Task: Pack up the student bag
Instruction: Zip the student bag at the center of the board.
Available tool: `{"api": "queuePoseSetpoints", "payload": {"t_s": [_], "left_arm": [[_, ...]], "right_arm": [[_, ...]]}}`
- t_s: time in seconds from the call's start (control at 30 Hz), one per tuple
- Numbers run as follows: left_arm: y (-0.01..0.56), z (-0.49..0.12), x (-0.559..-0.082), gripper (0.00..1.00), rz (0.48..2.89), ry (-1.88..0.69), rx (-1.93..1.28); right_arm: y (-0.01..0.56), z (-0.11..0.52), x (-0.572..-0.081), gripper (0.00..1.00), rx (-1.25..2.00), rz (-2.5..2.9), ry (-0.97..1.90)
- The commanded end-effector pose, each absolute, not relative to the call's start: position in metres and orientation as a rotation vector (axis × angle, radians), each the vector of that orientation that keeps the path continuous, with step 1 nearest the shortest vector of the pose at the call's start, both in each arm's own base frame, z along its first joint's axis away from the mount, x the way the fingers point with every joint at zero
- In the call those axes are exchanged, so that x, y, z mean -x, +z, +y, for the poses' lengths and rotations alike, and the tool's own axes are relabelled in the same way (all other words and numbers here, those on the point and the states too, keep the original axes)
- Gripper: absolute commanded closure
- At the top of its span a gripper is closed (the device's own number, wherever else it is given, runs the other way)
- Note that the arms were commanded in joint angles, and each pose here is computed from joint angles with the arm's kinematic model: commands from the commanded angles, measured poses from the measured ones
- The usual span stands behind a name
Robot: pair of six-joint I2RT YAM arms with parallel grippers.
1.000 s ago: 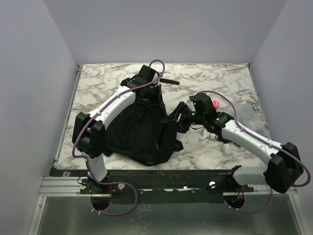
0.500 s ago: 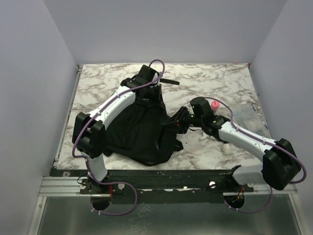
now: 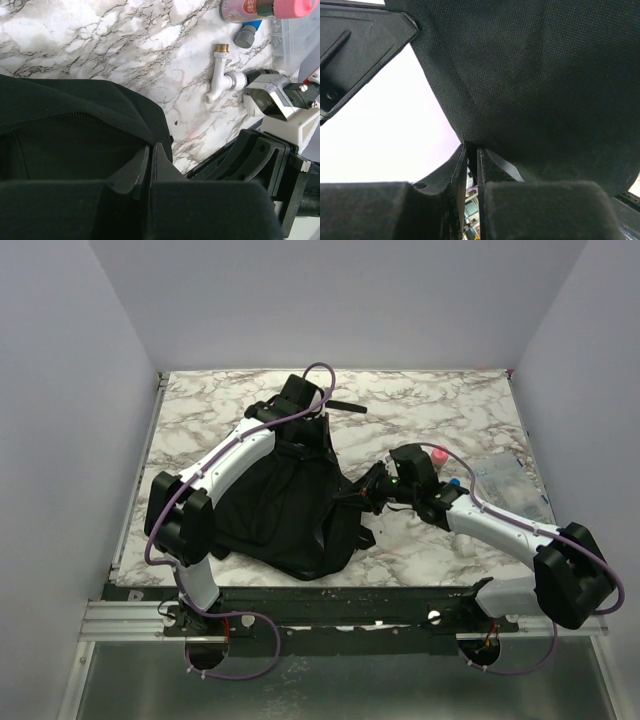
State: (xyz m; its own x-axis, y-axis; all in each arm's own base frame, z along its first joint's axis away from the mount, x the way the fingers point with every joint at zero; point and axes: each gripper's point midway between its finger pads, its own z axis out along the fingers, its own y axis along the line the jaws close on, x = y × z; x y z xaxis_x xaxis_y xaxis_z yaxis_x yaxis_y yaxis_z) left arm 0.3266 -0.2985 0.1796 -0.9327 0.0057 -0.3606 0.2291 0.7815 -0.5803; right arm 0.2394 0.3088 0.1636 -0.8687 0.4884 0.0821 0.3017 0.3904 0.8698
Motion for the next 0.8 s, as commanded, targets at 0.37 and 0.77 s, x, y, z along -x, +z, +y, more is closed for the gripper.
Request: {"api": "queuePoseSetpoints", "payload": {"t_s": [0.37,0.77], "left_arm": [[0.223,-0.312,-0.321,1.00,2.511,-1.081,-0.238],[0.230,-0.316,-0.310,1.00,2.509,-1.174,-0.250]], "right_arm": [[0.177,0.302,-0.229,0.94,-0.446,2.402,1.504],[0.173,0.318,-0.225,0.99,-0.030,2.358,1.574]]}}
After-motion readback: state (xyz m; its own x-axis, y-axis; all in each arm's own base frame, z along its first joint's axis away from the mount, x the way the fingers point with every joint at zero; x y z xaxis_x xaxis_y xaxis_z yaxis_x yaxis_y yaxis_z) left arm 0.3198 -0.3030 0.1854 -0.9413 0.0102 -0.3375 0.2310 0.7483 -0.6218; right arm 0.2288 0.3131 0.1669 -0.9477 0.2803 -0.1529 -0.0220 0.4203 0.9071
